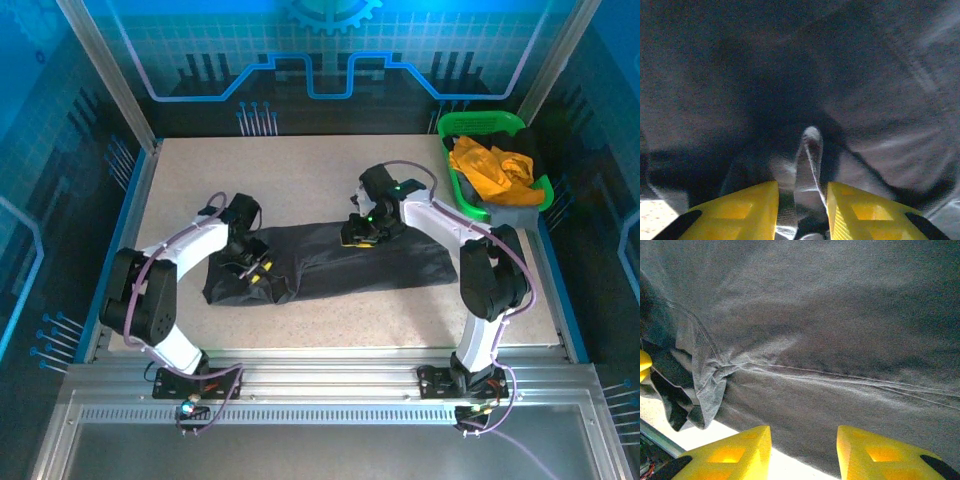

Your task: Fold and stack the t-shirts

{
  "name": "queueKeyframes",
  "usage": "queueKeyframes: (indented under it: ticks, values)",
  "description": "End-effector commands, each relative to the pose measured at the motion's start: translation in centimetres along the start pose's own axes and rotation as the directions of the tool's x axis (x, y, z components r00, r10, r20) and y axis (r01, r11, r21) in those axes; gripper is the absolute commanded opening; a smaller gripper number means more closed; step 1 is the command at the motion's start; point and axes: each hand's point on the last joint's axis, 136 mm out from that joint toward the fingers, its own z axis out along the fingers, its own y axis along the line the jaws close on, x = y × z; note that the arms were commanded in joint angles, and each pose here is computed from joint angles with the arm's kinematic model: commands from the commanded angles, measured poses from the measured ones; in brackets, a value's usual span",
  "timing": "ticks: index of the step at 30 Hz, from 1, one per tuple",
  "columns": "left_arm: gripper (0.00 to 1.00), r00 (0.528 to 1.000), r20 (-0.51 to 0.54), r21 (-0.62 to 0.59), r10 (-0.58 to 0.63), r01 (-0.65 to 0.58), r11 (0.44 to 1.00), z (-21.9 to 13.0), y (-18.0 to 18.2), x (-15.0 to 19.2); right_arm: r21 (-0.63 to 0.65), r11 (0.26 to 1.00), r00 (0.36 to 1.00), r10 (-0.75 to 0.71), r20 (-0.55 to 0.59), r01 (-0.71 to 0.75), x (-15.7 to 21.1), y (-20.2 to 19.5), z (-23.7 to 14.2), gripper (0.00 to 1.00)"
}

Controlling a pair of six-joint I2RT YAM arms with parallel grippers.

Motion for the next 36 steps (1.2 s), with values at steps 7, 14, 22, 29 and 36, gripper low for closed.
queueKeyframes:
  ticks: [7,14,22,29,36]
  values:
    - [0.13,0.994,-0.078,-0.055,0.080,-0.085,0.995,-1.1,5.1,4.7,-0.035,0.999,1.000,-0.016,-0.006,0.015,-0.5,1.2,0.3,0.39]
    - [0.04,0.988,-0.144,-0.064,0.054,-0.063,0.996,-1.0,5.9,7.3,-0.031,0.999,1.000,-0.020,-0.012,0.019,-0.6,1.1,0.4,0.39]
    - [0.03,0.981,-0.187,-0.169,0.061,-0.093,0.981,-1.1,9.4,8.5,-0.022,1.000,1.000,-0.009,-0.019,0.008,-0.2,0.5,0.5,0.39]
    - [0.33,0.969,-0.086,-0.028,0.234,-0.237,0.971,-5.4,2.8,8.5,-0.098,0.994,0.998,-0.053,0.039,0.057,-0.6,1.9,-0.6,0.41]
    - [0.51,0.964,-0.152,0.051,0.220,-0.215,0.975,-2.3,-1.7,9.7,-0.248,0.962,0.991,-0.088,0.104,0.111,-0.1,4.5,-2.1,0.48]
